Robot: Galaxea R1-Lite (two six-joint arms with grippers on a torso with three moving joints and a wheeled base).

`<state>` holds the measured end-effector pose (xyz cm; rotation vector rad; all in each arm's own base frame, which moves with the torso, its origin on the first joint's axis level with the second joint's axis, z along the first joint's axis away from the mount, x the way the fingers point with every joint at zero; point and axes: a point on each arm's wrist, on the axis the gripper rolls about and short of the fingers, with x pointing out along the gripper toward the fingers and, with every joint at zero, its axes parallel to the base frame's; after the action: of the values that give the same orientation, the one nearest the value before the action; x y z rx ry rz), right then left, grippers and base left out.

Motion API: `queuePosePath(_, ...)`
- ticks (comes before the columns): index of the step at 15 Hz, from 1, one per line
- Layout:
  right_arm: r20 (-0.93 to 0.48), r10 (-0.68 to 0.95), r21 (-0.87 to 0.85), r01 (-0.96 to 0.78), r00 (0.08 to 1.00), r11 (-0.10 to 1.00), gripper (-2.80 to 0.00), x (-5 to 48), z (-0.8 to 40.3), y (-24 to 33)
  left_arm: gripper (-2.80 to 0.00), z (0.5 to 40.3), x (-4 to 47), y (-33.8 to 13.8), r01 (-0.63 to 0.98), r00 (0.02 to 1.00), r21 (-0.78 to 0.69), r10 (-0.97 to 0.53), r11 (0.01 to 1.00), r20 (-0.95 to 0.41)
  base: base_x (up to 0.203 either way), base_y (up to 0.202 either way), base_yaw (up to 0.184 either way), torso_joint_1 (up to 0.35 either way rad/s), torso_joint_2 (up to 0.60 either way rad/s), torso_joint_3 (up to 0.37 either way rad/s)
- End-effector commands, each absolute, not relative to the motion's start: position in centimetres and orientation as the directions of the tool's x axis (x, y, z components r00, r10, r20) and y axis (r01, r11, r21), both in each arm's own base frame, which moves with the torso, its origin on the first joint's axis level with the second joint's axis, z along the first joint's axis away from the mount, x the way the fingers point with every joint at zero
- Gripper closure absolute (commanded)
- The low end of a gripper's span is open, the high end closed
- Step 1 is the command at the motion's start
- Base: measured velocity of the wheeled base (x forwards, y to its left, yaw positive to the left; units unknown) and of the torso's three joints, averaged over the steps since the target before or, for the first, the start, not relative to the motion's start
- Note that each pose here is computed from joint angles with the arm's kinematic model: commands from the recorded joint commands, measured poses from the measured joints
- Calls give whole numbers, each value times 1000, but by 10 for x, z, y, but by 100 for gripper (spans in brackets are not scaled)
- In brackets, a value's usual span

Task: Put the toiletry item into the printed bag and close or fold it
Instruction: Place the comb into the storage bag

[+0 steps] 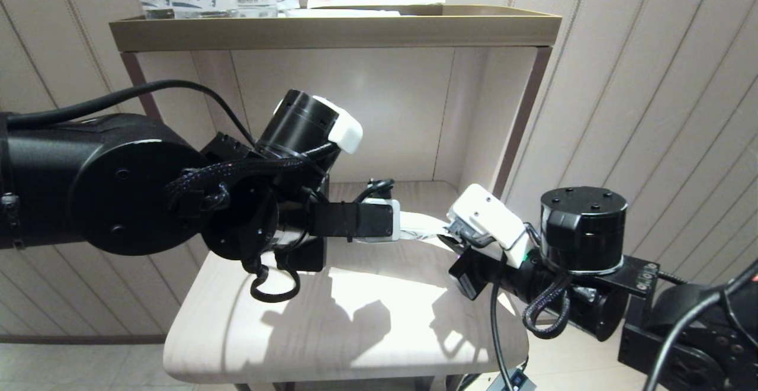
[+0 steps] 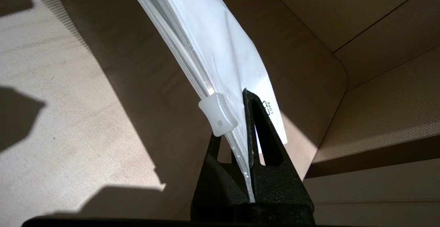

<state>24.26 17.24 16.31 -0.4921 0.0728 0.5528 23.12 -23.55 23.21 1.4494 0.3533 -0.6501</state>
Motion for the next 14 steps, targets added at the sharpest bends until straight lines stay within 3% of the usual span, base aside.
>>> queuePosePath(1,-195,487,-431,-520,851,737,0,243,162,173,0,230,229,-249,601,776,799,-218,-31,-592,0,0,0,0,0,0)
queuePosePath(14,-206,492,-429,-530,846,731,0,243,159,175,0,215,235,-281,599,770,797,-220,-73,-599,0,0,0,0,0,0)
